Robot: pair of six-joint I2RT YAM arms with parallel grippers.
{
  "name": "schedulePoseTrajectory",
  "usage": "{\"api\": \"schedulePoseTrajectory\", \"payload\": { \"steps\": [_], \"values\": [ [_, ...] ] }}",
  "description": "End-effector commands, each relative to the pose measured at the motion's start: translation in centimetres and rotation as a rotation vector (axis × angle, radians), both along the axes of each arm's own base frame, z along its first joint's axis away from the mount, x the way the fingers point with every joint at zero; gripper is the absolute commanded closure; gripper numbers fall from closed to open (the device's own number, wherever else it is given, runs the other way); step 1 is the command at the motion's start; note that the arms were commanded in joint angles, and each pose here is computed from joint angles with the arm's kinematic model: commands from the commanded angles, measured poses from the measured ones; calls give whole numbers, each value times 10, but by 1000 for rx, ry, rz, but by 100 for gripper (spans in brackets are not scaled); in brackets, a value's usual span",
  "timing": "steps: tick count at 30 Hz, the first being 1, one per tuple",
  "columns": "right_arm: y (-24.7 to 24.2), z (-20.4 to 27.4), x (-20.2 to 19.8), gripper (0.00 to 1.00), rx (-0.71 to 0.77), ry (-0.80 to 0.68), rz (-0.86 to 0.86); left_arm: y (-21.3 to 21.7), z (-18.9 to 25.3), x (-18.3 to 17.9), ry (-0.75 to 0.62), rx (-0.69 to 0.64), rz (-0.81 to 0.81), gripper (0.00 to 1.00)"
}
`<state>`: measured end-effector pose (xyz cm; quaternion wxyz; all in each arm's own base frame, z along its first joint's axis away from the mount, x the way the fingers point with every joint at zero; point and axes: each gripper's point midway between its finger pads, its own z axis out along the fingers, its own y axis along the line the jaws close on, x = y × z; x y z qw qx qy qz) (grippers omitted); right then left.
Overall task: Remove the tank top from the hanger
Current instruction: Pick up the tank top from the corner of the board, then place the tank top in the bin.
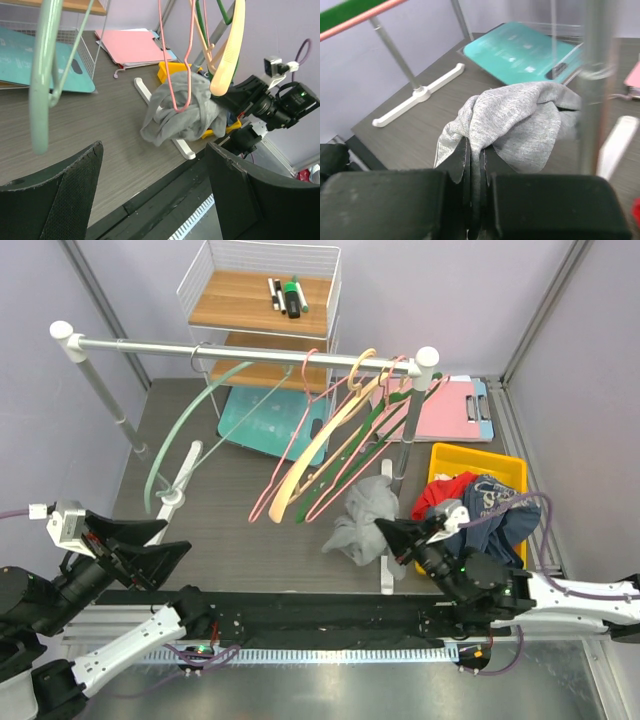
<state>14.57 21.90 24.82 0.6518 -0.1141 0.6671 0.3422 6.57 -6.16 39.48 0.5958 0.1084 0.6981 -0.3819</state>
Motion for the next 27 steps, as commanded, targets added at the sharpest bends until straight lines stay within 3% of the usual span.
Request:
{"api": "schedulePoseTrajectory", "payload": {
  "steps": [1,7,13,17,27],
  "values": [
    [-53,22,13,99,-97,-13,-153,-9,10,5,-9,-29,-6,18],
    [-106,58,28,99,-81,6,-386,-9,16,5,-11,-39,-5,18],
    [-139,93,35,99,-166,6,-557,-8,14,5,-8,-41,0,18],
    [-188,109,34,99,-231,19,-740,-7,15,4,-7,-44,-5,18],
    [-299,126,19,99,-218,87,-886,-3,19,-1,-20,-59,-10,17]
  ]
}}
